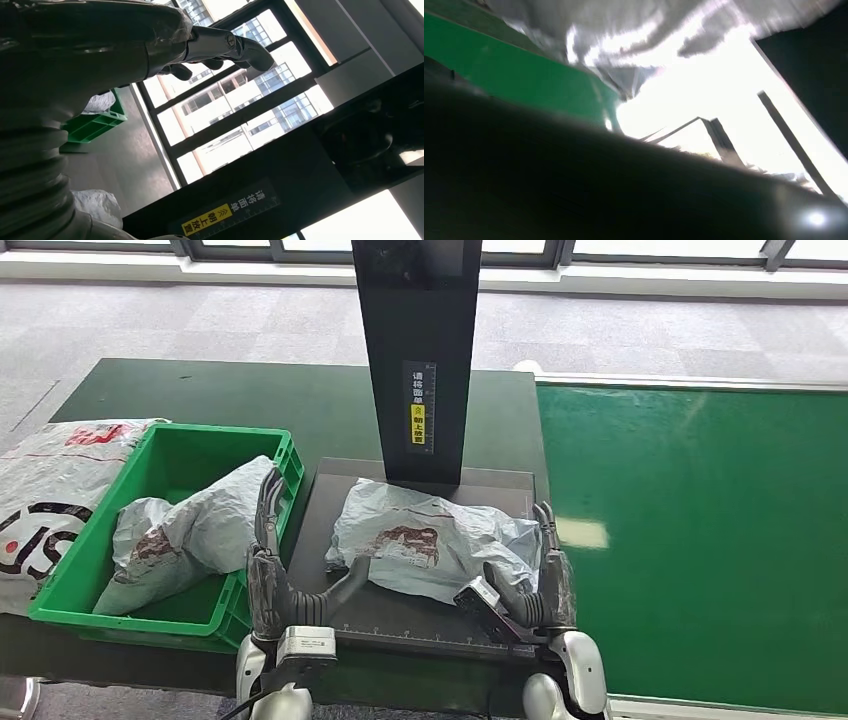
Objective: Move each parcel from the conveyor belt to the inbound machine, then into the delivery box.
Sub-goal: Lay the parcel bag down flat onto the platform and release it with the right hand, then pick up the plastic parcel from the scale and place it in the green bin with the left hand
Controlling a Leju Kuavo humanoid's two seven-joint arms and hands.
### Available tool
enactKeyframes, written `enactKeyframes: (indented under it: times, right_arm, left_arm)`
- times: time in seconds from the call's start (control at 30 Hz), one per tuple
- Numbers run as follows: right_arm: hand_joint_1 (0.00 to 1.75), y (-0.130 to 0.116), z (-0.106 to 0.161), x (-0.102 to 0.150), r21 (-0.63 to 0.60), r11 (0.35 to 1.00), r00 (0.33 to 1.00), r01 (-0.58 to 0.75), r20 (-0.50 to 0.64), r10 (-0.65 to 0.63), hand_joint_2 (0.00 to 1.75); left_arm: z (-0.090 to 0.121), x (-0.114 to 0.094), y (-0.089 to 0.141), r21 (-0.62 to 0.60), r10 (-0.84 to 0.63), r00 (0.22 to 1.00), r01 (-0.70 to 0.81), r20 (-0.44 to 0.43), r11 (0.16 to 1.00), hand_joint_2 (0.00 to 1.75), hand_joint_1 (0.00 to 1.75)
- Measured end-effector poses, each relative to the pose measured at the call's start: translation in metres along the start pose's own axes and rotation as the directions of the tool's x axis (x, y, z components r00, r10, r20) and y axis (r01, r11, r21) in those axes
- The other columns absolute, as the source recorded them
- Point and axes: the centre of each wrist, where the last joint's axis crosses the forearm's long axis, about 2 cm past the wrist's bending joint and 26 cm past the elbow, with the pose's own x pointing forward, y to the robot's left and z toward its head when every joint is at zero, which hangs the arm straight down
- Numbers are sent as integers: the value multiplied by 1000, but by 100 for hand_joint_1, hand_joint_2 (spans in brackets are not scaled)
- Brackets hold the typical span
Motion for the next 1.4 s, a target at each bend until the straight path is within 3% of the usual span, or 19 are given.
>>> enactKeyframes:
  times: [0.13, 0.43, 0.7, 0.83, 1.0, 1.17, 1.4]
  right_arm:
    - [0, -15, -4, 2, -148, 988, 999, 48, 24, -45, 0]
    - [0, -33, -7, 7, -281, 954, 989, 104, 134, -69, 0]
    - [0, -40, -10, 11, -322, 940, 988, 114, 138, -72, 0]
    - [0, -42, -10, 12, -336, 934, 986, 120, 150, -73, 175]
    - [0, -76, -19, 17, -474, 871, 964, 131, 266, -1, 175]
    - [0, -97, -23, 20, -542, 831, 957, 122, 286, 45, 175]
    - [0, -108, -24, 22, -575, 810, 954, 117, 291, 69, 175]
  left_arm:
    - [1, -1, -1, -4, -8, 1000, 8, -8, 1000, 175, 0]
    - [3, -4, -5, -28, -17, 1000, 16, -17, 999, 175, 0]
    - [3, -7, -9, -48, -20, 999, 19, -25, 999, 175, 0]
    - [2, -8, -11, -78, -23, 999, 20, -34, 997, 175, 0]
    - [-10, -18, -36, -280, -70, 995, 46, -77, 959, 175, 0]
    - [-19, -27, -59, -346, -65, 993, 28, -94, 938, 175, 0]
    - [-19, -35, -75, -415, -71, 989, 11, -130, 910, 175, 0]
